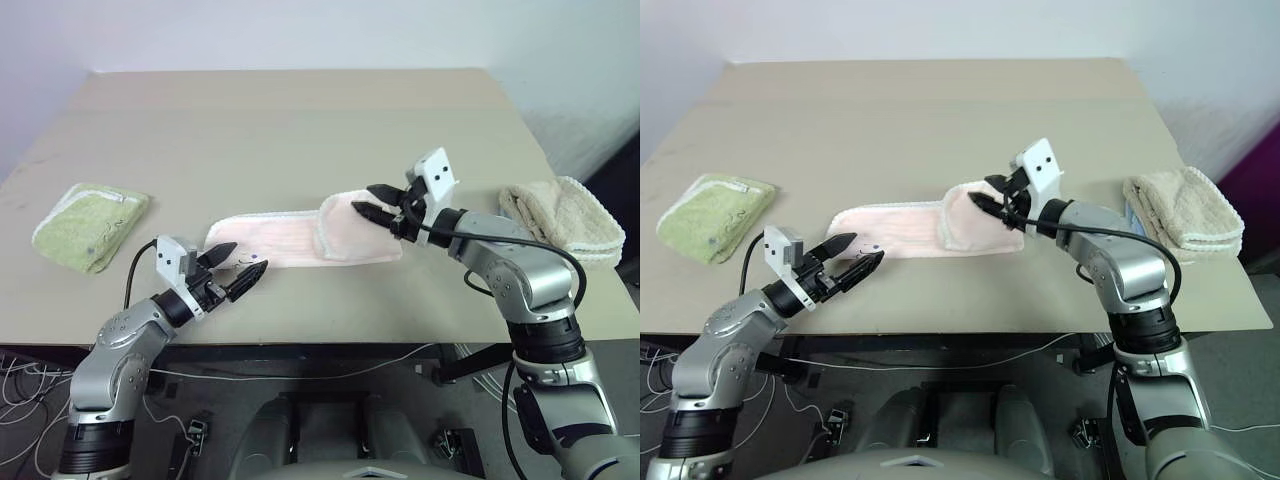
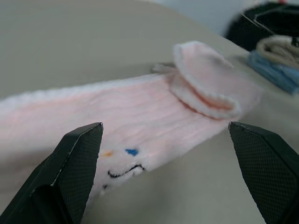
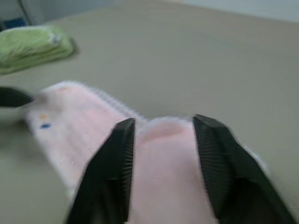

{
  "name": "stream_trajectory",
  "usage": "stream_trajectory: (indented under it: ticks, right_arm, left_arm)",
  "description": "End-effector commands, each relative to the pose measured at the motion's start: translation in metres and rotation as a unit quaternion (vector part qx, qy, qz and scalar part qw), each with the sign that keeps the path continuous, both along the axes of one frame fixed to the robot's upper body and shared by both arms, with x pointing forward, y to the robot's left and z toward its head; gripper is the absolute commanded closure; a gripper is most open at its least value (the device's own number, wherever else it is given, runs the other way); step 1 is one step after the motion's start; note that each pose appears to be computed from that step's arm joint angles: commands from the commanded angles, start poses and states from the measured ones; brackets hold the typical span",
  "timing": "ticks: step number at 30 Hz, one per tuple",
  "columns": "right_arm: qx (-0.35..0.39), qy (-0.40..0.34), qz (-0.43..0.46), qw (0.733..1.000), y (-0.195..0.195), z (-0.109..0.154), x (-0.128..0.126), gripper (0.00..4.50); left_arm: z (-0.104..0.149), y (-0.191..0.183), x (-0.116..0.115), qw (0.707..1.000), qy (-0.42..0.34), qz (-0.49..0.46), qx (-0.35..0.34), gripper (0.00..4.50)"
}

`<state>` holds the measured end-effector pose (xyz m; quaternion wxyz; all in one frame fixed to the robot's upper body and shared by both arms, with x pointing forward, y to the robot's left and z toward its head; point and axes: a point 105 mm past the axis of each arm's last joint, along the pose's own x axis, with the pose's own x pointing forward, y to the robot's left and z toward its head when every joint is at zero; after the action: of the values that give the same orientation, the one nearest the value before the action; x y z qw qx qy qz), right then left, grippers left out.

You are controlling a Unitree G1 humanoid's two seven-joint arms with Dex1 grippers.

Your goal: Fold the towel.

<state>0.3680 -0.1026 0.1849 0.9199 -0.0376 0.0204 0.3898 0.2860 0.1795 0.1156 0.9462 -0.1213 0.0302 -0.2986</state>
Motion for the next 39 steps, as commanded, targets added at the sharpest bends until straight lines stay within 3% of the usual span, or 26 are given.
stream_trajectory:
  ticks: [1,3,11,13,15,22,25,30,39]
  right_arm:
    - [0.017,-0.016,-0.009,1.000,0.004,-0.003,0.017,3.84]
    - [0.014,-0.009,-0.016,1.000,0.008,-0.018,0.026,4.46]
    - [-0.064,0.057,-0.001,0.996,0.015,-0.101,0.026,4.46]
    - [-0.076,0.049,0.004,0.996,0.016,-0.105,0.024,4.46]
    - [-0.073,0.031,0.008,0.997,0.017,-0.098,0.024,4.46]
    - [-0.020,-0.093,0.035,0.995,0.017,-0.023,0.014,4.46]
    - [-0.008,-0.122,0.034,0.992,0.013,-0.002,0.009,4.46]
    - [-0.013,-0.149,0.033,0.988,0.011,0.015,0.001,4.46]
    - [-0.021,-0.154,0.026,0.987,0.008,0.016,-0.006,4.46]
  left_arm:
    - [0.010,0.001,-0.006,0.999,0.006,0.035,-0.039,0.00]
    - [0.004,0.003,-0.008,0.995,0.028,0.069,-0.061,0.00]
    - [-0.023,0.004,-0.014,0.973,0.110,0.170,-0.110,0.00]
    - [-0.026,0.005,-0.012,0.967,0.124,0.188,-0.122,0.00]
    - [-0.026,0.006,-0.011,0.961,0.130,0.201,-0.137,0.00]
    - [-0.033,0.018,0.000,0.922,0.175,0.253,-0.236,0.00]
    - [-0.039,0.019,0.004,0.905,0.204,0.259,-0.270,0.00]
    - [-0.034,0.018,0.016,0.894,0.213,0.257,-0.300,0.00]
    - [-0.037,0.017,0.033,0.872,0.237,0.253,-0.345,0.00]
